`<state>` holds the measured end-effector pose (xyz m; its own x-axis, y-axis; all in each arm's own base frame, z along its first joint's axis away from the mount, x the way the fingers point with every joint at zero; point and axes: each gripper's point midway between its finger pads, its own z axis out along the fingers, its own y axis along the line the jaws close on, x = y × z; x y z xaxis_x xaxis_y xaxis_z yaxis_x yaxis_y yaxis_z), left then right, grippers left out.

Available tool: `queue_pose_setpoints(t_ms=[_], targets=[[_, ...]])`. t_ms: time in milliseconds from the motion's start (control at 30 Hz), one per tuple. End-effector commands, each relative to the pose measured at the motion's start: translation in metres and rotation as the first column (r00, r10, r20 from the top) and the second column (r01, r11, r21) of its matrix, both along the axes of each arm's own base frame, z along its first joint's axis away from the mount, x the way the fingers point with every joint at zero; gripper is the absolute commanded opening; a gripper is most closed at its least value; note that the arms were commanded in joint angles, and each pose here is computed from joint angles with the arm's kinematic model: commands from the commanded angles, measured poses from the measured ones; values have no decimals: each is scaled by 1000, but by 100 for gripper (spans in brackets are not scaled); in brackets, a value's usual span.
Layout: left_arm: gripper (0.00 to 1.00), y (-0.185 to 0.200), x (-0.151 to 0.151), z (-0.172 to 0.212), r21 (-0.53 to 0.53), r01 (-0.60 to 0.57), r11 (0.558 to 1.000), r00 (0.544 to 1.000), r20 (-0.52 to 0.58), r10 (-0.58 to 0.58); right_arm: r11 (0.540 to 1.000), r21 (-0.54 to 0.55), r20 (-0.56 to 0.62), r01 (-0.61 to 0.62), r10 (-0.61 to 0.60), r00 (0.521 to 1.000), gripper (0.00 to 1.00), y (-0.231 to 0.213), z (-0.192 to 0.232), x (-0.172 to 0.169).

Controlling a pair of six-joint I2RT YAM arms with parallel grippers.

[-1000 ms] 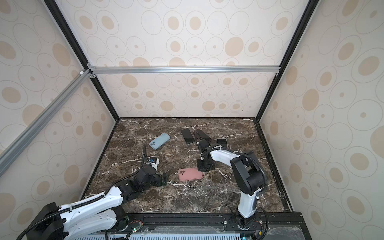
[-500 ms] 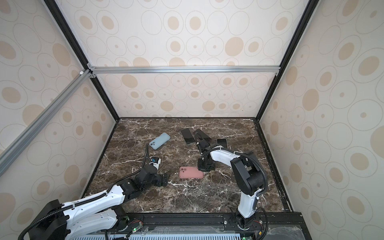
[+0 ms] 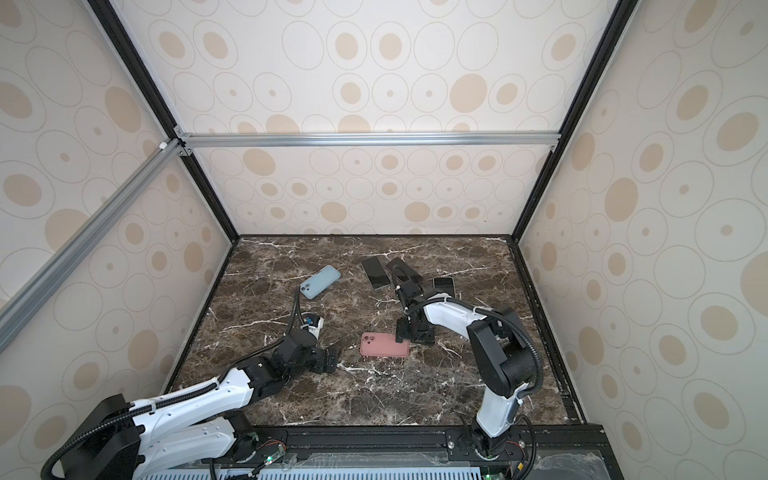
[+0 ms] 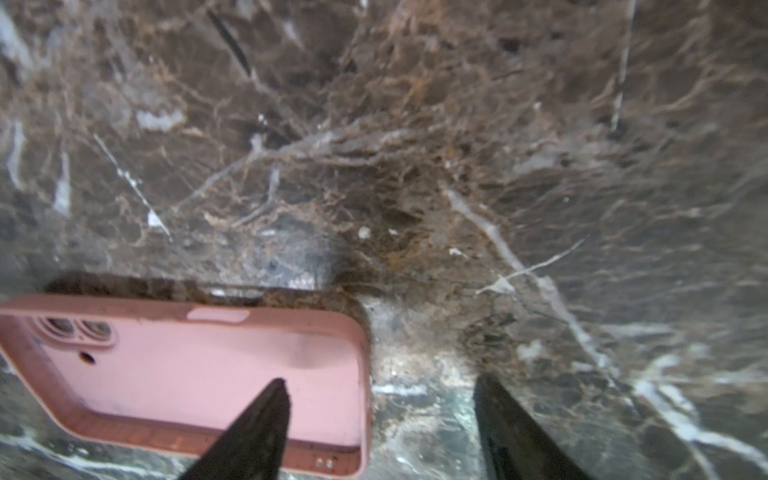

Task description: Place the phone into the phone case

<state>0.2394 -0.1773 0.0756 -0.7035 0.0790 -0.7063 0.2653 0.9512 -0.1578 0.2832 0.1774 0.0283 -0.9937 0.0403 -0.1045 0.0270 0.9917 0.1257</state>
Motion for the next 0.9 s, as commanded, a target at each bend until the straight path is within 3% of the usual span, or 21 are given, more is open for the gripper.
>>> queue_pose_setpoints(t_ms=[0, 300, 533, 633, 867], targets=[[100, -3, 10, 21, -28, -12, 1000, 999, 49, 14, 993, -38, 80, -110, 113, 990, 80, -3, 24, 9], [100, 2, 11, 36, -59, -36, 998, 995, 88, 41, 933, -134, 235, -334, 358, 904, 92, 7, 66, 50], [100, -1, 9, 48, -71, -6, 997, 996, 91, 12, 892, -218, 266, -396, 445, 855, 95, 9, 77, 83], [100, -11, 6, 56, -77, 59, 995, 994, 94, -52, 885, -203, 297, -418, 462, 836, 97, 10, 81, 101], [100, -14, 6, 72, -60, 85, 995, 993, 89, -79, 858, -181, 348, -480, 513, 785, 98, 9, 88, 148]])
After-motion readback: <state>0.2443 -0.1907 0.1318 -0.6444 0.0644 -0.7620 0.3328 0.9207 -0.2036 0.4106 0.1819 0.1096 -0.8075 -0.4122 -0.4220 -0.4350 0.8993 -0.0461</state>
